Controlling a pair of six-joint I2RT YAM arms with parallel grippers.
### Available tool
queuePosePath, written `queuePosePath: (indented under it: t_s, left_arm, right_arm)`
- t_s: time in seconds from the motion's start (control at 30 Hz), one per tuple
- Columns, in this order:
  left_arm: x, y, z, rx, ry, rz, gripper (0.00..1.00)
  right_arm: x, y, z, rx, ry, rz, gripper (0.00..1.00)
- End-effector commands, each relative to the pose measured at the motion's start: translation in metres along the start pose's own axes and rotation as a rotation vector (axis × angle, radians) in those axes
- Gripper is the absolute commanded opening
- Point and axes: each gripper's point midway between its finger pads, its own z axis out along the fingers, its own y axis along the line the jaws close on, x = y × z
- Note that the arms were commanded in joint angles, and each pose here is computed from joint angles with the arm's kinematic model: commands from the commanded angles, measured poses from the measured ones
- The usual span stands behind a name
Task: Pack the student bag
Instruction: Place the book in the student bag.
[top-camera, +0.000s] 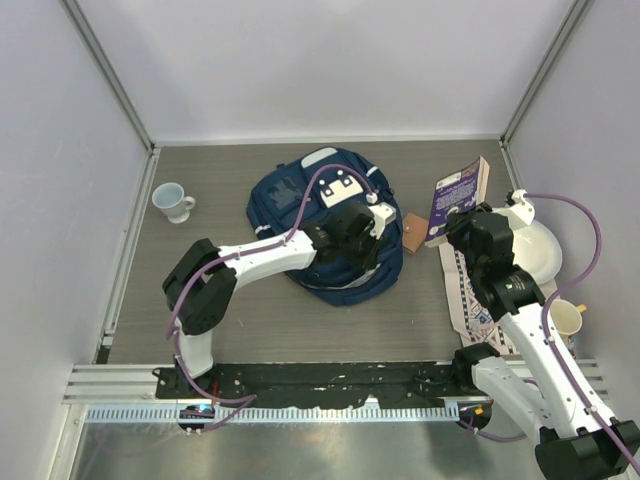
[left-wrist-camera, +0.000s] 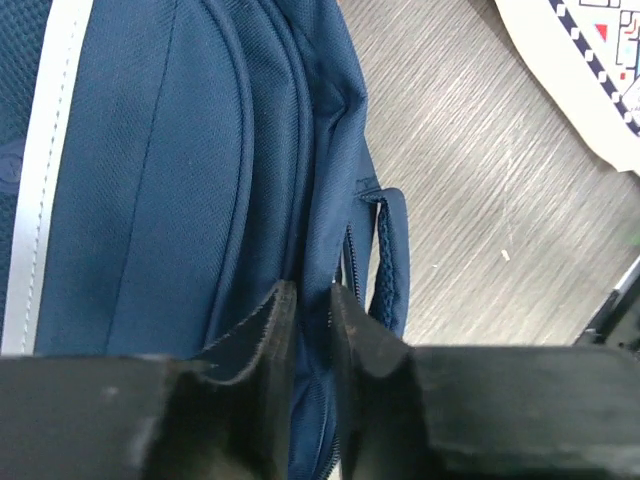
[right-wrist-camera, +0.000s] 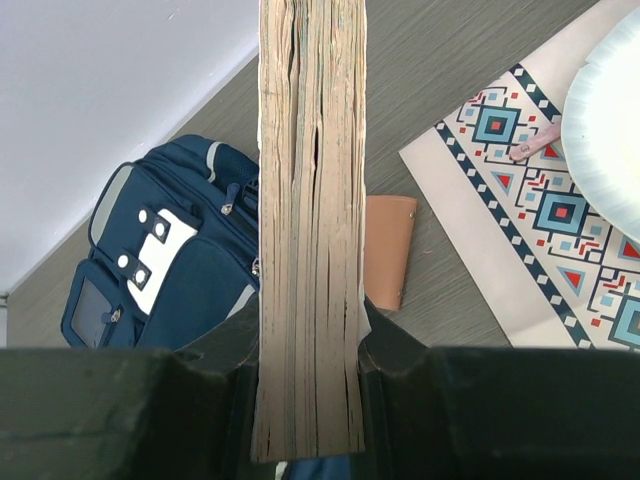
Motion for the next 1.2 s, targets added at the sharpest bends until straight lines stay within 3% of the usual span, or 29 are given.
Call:
queuePosePath:
  t_s: [0.0,0.1,0.2,0.3,0.4,0.57,0.83,1.03,1.17]
  left_arm:
    - [-0.012,0.005,-0.003,-0.040,-0.021,0.009,0.15]
    - [-0.017,0.005,-0.008,-0.047,-0.047,0.007,0.00]
    - [-0.024,0.011,-0.017,-0.089,-0.078,-0.003,0.00]
    - [-0.040,0.039,-0.043,-0.233,-0.152,-0.039,0.00]
    - [-0.061,0.070,-0.083,-0.333,-0.241,-0.108,0.00]
    - [-0.105,0.098,-0.142,-0.362,-0.408,-0.230,0.00]
    - [-0.154,0.069,-0.171,-0.254,-0.502,-0.225,0.00]
    - [-0.161,0.052,-0.177,-0.198,-0.509,-0.211,0.00]
    - [-0.166,0.040,-0.181,-0.177,-0.528,-0.202,0.00]
  right_arm:
    - [-0.031,0.022,-0.005,-0.077,-0.094,0.050,0.01]
    - [-0.029,0.020,-0.006,-0.074,-0.088,0.047,0.01]
    - [-0.027,0.018,-0.008,-0.070,-0.076,0.039,0.01]
    - [-0.022,0.015,-0.011,-0.070,-0.053,0.034,0.01]
    - [-0.016,0.019,-0.018,-0.102,-0.011,0.039,0.01]
    - [-0.001,0.022,-0.027,-0.143,0.065,0.065,0.01]
    - [0.051,0.059,-0.054,-0.384,0.343,0.180,0.01]
    - [0.070,0.093,-0.079,-0.627,0.492,0.293,0.01]
    - [0.085,0.104,-0.078,-0.679,0.598,0.355,0.01]
